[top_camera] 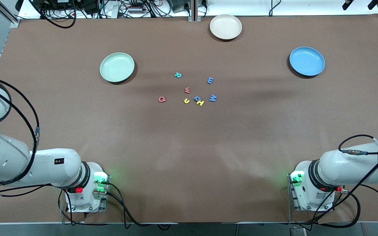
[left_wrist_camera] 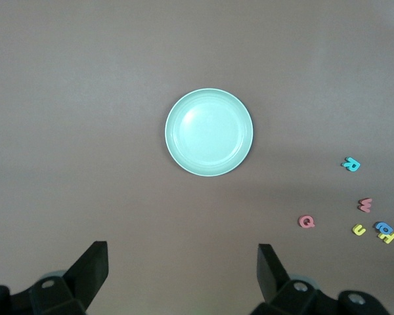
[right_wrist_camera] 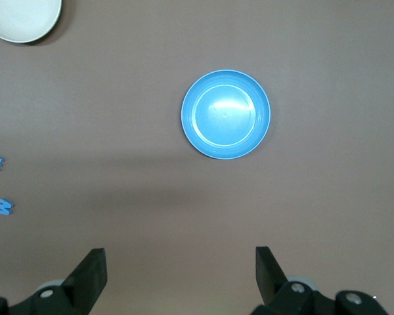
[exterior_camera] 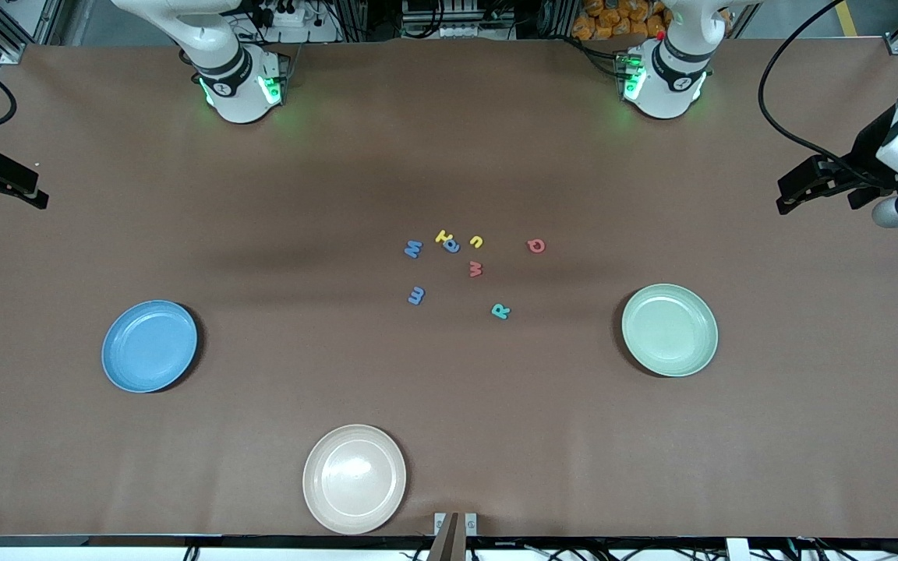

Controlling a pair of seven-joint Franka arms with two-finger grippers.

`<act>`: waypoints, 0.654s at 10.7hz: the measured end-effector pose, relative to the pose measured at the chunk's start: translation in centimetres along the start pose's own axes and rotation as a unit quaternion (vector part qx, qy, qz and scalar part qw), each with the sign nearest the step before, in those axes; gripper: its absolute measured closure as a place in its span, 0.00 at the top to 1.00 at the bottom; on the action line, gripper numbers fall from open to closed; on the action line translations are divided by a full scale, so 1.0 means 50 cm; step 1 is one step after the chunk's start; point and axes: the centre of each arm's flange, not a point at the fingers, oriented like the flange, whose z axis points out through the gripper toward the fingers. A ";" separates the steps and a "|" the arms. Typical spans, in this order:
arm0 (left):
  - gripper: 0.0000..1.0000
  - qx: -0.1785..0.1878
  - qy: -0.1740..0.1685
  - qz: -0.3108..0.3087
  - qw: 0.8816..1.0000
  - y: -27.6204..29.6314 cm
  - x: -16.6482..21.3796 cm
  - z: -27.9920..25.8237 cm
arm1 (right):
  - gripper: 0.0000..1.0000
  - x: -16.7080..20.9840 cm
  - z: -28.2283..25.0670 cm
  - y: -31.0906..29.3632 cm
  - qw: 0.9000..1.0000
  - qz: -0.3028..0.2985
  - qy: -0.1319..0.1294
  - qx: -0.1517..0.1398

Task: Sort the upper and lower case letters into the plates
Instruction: 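Move the left gripper toward the scattered foam letters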

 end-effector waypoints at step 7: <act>1.00 0.002 -0.021 0.015 1.000 0.073 -0.010 0.038 | 1.00 0.000 0.000 0.001 1.000 0.001 -0.001 0.000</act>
